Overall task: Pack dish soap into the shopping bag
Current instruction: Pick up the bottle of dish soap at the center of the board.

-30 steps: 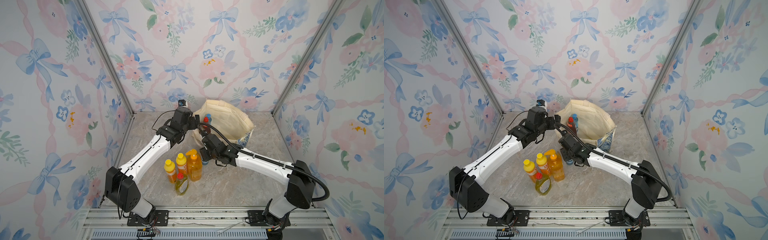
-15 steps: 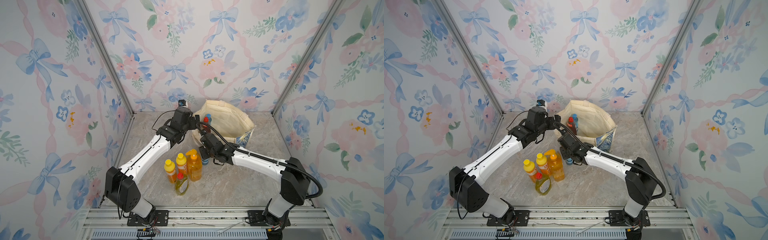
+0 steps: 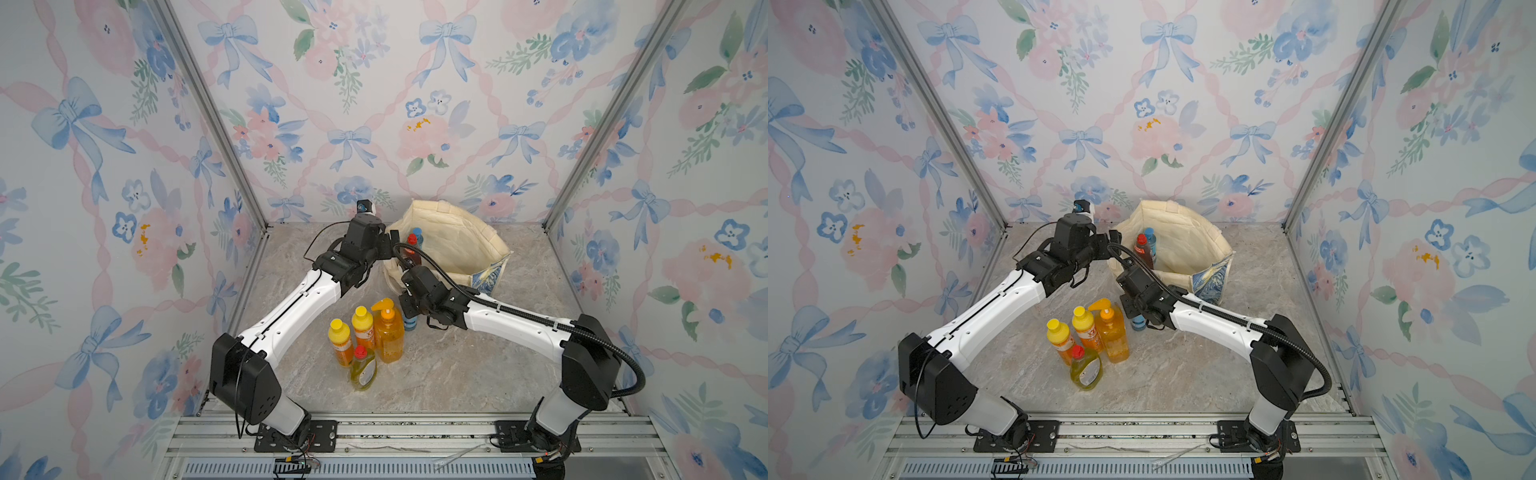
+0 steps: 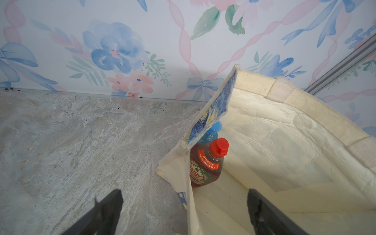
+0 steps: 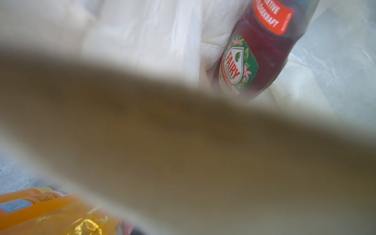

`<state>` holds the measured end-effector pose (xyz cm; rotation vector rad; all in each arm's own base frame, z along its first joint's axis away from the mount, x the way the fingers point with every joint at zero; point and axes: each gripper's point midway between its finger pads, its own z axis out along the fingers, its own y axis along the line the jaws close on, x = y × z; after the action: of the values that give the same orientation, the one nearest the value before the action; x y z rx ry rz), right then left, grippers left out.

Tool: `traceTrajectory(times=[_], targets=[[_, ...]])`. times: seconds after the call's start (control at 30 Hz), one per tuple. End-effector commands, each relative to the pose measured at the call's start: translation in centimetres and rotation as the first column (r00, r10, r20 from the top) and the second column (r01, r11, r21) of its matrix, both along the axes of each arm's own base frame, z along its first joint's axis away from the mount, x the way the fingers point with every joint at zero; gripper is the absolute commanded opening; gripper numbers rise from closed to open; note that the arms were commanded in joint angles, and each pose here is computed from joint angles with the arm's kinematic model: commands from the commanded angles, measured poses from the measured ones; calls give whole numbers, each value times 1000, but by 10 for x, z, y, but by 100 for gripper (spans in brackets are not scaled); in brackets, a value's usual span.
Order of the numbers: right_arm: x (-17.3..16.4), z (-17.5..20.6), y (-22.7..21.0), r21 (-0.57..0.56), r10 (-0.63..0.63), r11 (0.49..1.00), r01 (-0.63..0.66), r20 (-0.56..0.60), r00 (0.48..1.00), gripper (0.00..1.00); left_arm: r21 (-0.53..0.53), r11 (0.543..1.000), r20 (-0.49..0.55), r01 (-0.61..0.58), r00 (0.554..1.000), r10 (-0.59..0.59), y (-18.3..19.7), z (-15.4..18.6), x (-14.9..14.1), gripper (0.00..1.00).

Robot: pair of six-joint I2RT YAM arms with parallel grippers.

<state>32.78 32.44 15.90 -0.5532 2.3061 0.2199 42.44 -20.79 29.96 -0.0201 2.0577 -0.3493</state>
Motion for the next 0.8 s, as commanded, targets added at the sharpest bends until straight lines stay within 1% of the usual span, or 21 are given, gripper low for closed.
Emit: traceTrajectory(times=[0.0,0.17,0.33,0.47,0.63,0.77], targets=[[-6,7,-14,-6,4,1000,-4,-1,1000,14,-3,1000,-3,-8,1000,8,4,-1,-1,98],[-17,32,-16,13,35,999,-35,38,999,0,-4,1000,-7,-1,1000,1,2,-3,1,98],[-36,58,-26,18,72,997,-73,48,996,0,-4,1000,1,-9,1000,9,3,0,1,98],[-55,88,-41,40,110,993,-113,54,992,0,17,1000,6,-13,1000,13,5,0,2,98],[-77,141,-69,72,140,987,-146,84,987,0,44,998,12,-42,999,41,15,-2,1,98],[-83,186,-91,91,141,984,-153,122,982,0,40,999,-2,-36,999,36,19,-5,1,98]])
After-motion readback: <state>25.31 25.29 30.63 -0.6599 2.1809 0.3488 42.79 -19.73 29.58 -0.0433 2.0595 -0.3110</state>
